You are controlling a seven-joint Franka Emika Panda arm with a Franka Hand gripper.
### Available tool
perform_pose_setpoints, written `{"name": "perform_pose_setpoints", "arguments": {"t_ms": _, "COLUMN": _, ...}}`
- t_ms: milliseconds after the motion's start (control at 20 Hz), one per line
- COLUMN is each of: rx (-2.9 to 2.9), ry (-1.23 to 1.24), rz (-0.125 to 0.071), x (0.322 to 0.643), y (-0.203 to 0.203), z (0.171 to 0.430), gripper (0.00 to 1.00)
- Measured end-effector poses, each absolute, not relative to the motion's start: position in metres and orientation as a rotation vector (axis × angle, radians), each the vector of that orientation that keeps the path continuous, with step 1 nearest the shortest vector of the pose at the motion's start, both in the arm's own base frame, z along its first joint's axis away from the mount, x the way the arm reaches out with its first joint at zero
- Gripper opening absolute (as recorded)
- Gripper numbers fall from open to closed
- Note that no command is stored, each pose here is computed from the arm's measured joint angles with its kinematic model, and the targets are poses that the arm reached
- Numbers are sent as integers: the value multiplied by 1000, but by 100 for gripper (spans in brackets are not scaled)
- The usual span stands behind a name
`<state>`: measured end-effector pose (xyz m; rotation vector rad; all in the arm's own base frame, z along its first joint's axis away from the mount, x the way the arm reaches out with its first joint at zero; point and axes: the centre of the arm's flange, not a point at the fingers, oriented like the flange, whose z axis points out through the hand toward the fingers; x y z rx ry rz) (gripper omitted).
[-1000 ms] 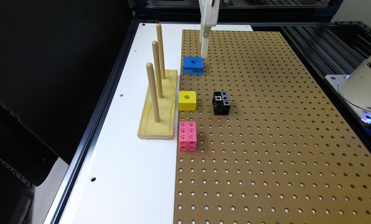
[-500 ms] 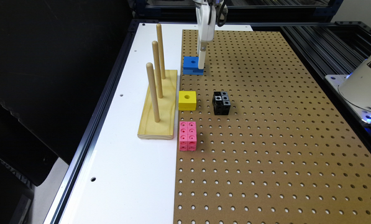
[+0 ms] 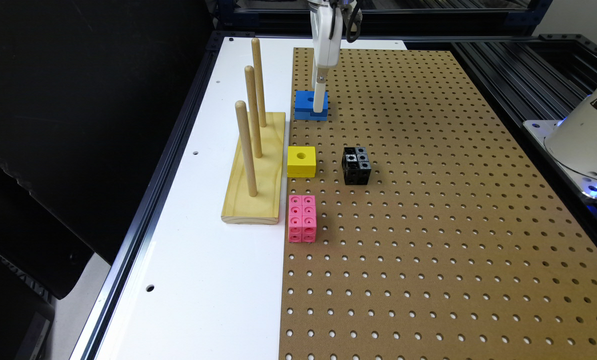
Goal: Pick up blue block.
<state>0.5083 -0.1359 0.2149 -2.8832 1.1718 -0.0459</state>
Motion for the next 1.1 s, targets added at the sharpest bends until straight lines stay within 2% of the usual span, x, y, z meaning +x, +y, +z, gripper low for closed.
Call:
{"name": "perform_pose_setpoints", "arguments": {"t_ms": 350, "rx": -2880, "ry": 1179, "rz": -59, "x": 511, "y": -140, "z": 217, "gripper": 100}}
{"name": "perform_pose_setpoints", "arguments": {"t_ms": 600, "rx": -2879, "ry": 1181, "rz": -53, "x": 511, "y": -140, "z": 216, "gripper": 100}}
{"name": "perform_pose_setpoints", "arguments": {"t_ms": 800, "rx": -2876, "ry": 1183, "rz": -40, "x": 509, "y": -140, "z": 196, "gripper": 100}}
{"name": "perform_pose_setpoints", "arguments": {"t_ms": 1000, "rx": -2871, "ry": 1184, "rz": -45, "x": 513, "y": -141, "z": 175, "gripper": 100}}
{"name": "perform_pose_setpoints", "arguments": {"t_ms": 1100, "rx": -2870, "ry": 1185, "rz": -51, "x": 516, "y": -142, "z": 176, "gripper": 100}}
